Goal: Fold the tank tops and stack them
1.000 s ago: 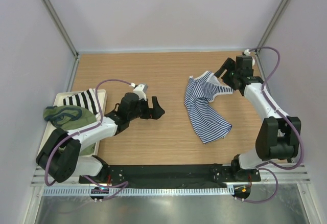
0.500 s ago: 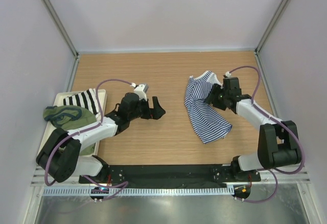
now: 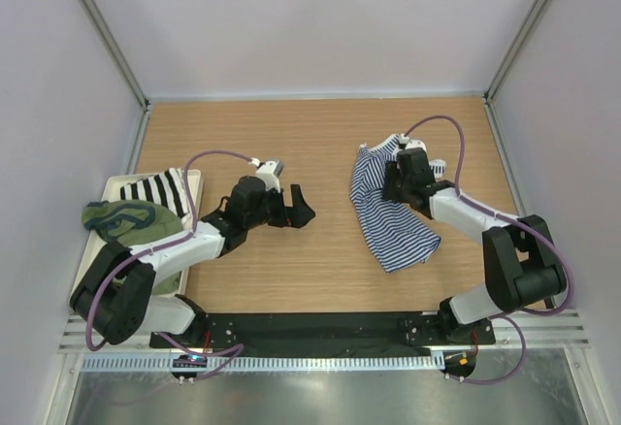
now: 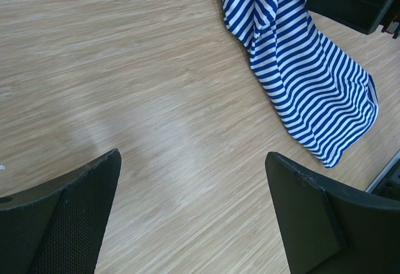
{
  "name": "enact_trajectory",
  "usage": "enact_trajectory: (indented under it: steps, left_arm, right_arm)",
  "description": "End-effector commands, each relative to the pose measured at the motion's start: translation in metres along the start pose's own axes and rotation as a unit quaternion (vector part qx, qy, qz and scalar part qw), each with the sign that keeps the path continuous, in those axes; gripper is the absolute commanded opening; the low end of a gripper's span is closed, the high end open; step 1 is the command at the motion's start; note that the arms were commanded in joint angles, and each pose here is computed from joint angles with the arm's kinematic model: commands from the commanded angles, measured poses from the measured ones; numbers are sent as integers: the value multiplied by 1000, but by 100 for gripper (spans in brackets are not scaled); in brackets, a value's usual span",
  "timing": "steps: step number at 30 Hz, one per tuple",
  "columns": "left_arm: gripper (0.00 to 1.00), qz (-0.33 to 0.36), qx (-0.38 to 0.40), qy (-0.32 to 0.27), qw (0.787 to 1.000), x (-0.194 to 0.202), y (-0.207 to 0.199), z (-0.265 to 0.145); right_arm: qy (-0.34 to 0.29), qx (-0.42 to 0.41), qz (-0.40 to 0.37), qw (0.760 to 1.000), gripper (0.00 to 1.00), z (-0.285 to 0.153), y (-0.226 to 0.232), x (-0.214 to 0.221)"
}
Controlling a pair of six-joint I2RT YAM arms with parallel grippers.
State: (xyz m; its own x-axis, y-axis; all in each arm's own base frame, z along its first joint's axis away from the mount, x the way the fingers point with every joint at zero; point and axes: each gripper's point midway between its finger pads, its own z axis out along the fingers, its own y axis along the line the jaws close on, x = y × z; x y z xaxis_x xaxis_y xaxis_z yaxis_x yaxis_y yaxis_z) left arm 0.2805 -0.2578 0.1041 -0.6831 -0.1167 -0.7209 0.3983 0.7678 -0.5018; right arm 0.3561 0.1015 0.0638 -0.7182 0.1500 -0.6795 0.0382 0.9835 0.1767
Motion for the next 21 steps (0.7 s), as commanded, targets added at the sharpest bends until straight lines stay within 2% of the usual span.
enact_trajectory:
  steps: [1,3,4,12,17,19,21]
  left_arm:
    - [98,14,26,-18,999,-12,-13,2]
    - [98,12,24,-20,999,-12,-12,2]
    - [98,12,23,-20,999,-12,-12,2]
    - [98,14,23,-18,999,-11,-12,2]
    - [98,15,25,-17,999,-11,-12,2]
    - [98,15,25,-16,999,-10,-12,3]
    - [98,16,26,-15,999,-10,-12,3]
  right_arm:
    - [-63,60,-59,994,47,7,-13,-33]
    - [-66,69,-79,992,40,11,-13,-36]
    - [-75,101,-86,988,39,14,-20,-41]
    - [-112,179,-169,963,40,28,-15,-56]
    - [-120,171,-180,961,40,39,-5,-64]
    - [-120,163,-195,960,27,43,-1,-68]
    - [-118,151,-199,961,9,47,5,-69]
